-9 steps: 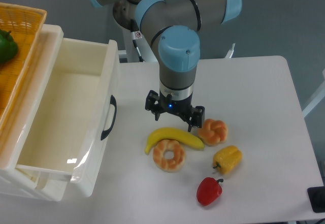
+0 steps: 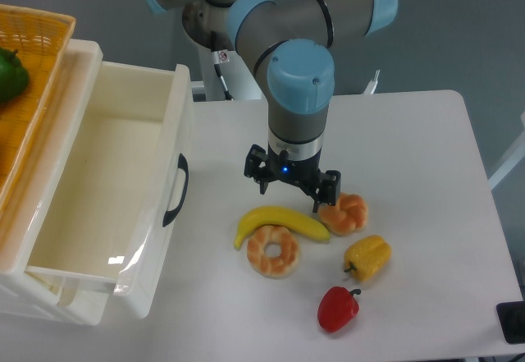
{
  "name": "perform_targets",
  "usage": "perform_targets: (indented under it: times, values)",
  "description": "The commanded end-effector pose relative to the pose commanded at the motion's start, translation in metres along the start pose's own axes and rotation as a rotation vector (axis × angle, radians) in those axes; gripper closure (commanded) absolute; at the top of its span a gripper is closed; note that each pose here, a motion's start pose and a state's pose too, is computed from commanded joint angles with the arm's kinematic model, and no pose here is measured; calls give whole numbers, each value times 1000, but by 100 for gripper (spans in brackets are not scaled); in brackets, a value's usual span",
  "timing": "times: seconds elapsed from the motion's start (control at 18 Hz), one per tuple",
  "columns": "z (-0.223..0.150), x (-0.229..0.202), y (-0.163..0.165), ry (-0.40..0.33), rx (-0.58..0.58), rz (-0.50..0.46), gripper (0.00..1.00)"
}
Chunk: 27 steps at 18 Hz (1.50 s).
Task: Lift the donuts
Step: 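Lower the gripper toward the glazed ring donut beside the banana, then position the open gripper over the ring donut and descend onto it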
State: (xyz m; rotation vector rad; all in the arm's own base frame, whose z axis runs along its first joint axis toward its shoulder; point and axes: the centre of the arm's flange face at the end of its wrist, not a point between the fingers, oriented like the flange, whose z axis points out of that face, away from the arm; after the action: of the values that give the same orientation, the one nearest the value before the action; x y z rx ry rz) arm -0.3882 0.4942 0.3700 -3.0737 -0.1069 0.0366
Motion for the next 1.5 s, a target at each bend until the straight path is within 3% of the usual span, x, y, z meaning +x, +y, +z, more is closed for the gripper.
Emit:
perform_targets:
  times: [0.33, 0.61, 0.94, 1.5]
  values:
    - [34, 5, 1, -12, 12, -2, 0]
    - [53, 5, -7, 3, 0, -61, 0]
    - [85, 11, -30, -6, 11, -27, 0]
    - [132, -11, -39, 23, -20, -36, 0]
